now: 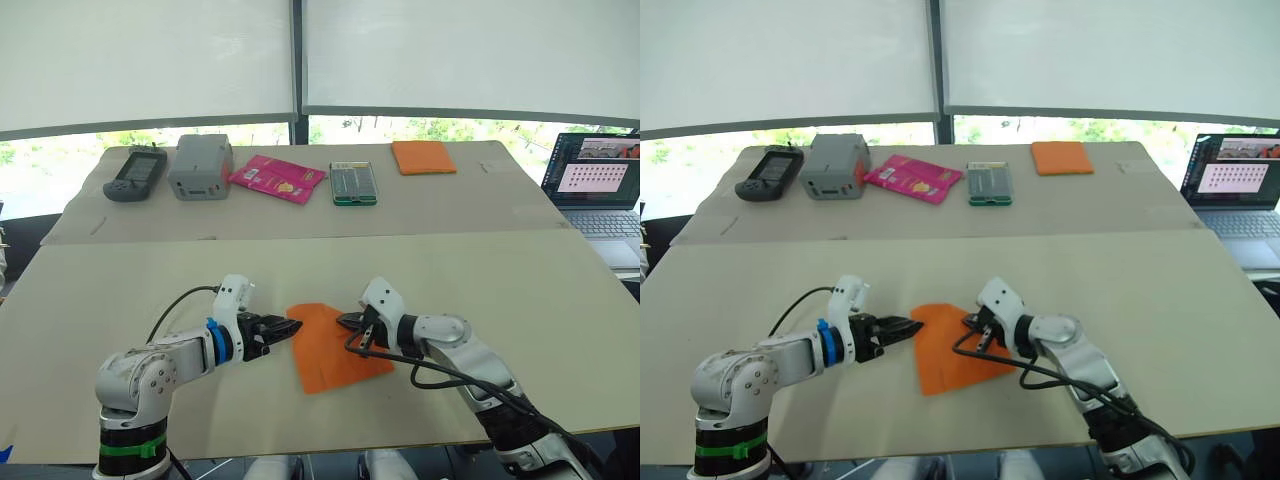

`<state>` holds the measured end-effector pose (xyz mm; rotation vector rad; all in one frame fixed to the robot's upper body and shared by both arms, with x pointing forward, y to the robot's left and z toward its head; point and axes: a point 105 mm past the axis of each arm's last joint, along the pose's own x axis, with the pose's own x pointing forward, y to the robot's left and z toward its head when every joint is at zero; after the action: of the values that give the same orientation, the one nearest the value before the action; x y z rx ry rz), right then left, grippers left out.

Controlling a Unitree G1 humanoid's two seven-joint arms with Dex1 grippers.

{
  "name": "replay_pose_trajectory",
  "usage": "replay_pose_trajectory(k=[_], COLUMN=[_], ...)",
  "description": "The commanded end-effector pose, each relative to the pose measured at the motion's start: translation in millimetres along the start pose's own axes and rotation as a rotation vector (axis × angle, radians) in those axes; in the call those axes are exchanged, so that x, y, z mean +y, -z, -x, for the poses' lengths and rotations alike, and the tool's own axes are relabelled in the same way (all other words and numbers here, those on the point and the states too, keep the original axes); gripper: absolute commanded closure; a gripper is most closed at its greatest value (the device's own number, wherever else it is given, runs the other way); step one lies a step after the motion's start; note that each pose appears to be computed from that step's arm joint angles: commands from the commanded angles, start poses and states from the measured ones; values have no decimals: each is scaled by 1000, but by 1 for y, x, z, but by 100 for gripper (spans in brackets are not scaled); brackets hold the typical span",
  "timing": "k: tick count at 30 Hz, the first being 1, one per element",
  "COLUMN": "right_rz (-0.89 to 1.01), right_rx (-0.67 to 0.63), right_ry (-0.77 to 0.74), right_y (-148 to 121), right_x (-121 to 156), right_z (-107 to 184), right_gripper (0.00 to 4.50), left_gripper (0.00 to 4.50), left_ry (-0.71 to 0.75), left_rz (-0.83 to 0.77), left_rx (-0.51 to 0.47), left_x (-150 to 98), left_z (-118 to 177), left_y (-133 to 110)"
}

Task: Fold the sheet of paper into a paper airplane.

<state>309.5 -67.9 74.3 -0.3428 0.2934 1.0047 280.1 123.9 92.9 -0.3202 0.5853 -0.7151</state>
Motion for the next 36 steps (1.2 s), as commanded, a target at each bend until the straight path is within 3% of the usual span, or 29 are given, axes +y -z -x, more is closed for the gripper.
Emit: replay_pose_trajectory(k=[1,4,15,21,28,36], right_rz=[-20,-18,-28,-39,-65,-76], right_rx=[34,26,5,-89,-119,-132], right_ry=[10,20,61,109,118,122], right_y=[9,6,3,-26,-39,-41], right_x=[2,1,-3,-14,-21,-22], right_z=[0,1,5,6,15,17], right_gripper=[450,450,450,450,450,450], left_gripper=[361,448,448,448,448,448], left_ry=[11,32,82,95,173,133], left_rz=[-9,-17,-61,-219,-265,-313], left_rx=[-34,-32,-44,-56,12,72], left_x=[-2,-3,-7,-8,-25,-17], left_z=[-5,-11,-17,-20,-27,-35], left_y=[-11,-15,-28,-42,-26,-8])
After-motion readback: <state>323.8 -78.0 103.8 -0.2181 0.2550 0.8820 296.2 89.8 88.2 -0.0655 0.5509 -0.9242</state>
